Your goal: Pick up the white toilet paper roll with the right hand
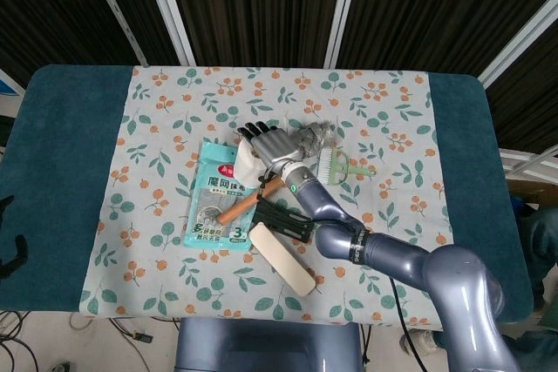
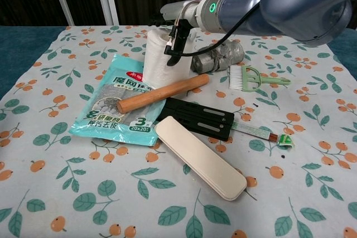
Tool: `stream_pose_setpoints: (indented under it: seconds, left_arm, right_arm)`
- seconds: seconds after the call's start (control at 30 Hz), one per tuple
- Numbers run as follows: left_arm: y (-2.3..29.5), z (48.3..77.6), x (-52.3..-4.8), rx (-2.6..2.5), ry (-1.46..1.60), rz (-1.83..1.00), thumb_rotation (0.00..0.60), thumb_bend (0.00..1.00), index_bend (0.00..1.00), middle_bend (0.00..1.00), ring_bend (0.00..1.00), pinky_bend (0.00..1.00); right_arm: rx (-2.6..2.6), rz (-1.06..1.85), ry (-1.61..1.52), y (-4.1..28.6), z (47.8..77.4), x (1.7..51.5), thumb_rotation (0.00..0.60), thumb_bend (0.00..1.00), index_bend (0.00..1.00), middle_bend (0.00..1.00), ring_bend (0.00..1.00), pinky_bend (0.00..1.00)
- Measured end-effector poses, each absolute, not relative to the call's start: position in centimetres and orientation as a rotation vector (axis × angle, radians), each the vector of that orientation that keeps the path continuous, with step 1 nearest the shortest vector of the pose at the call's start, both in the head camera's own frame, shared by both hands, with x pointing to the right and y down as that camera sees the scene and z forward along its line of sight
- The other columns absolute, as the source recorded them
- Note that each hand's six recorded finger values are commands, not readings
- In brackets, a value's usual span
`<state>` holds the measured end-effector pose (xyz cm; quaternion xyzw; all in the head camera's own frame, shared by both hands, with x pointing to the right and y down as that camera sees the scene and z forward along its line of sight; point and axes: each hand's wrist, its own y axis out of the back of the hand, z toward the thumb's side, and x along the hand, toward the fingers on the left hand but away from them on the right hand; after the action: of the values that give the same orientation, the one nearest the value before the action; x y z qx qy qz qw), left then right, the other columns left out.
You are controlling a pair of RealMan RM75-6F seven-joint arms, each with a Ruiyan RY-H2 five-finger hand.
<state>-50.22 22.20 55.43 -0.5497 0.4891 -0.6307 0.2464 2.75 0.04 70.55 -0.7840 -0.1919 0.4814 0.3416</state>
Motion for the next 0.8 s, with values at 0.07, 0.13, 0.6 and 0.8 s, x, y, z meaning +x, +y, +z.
stream_pose_setpoints:
  seconds: [0.07, 0.13, 0.6, 0.8]
  left_arm:
    - [22.2, 55.4, -50.2, -1.502, 1.336, -1.720, 0.600, 0.57, 0.10, 0.01, 0.02, 0.00]
    - [22.2, 55.4, -50.2, -1.503, 1.337, -1.721, 0.600, 0.57, 0.10, 0.01, 0.02, 0.00]
    - [22.3, 55.5, -50.2, -1.515, 1.334, -1.729, 0.600, 0.57, 0.12, 0.01, 0.02, 0.00]
    - [22.3, 55.5, -50.2, -1.513, 1.333, -1.728, 0.600, 0.57, 0.13, 0.01, 0.02, 0.00]
  right_arm:
    - [-2.049, 1.254, -0.468, 0.5, 70.7, 2.6, 0.600, 0.26, 0.06, 0.09, 0.04, 0.20]
    - [-2.060, 1.254, -0.439, 1.0, 70.8, 2.5, 0.600, 0.27, 0.07, 0.11, 0.07, 0.20]
    - [-2.041, 1.202, -0.545, 0.6, 69.9, 2.7, 0.600, 0.50, 0.40, 0.42, 0.44, 0.43]
    - [-2.058, 1.143, -0.665, 0.0, 68.3, 4.1, 0.600, 0.51, 0.41, 0.42, 0.45, 0.43]
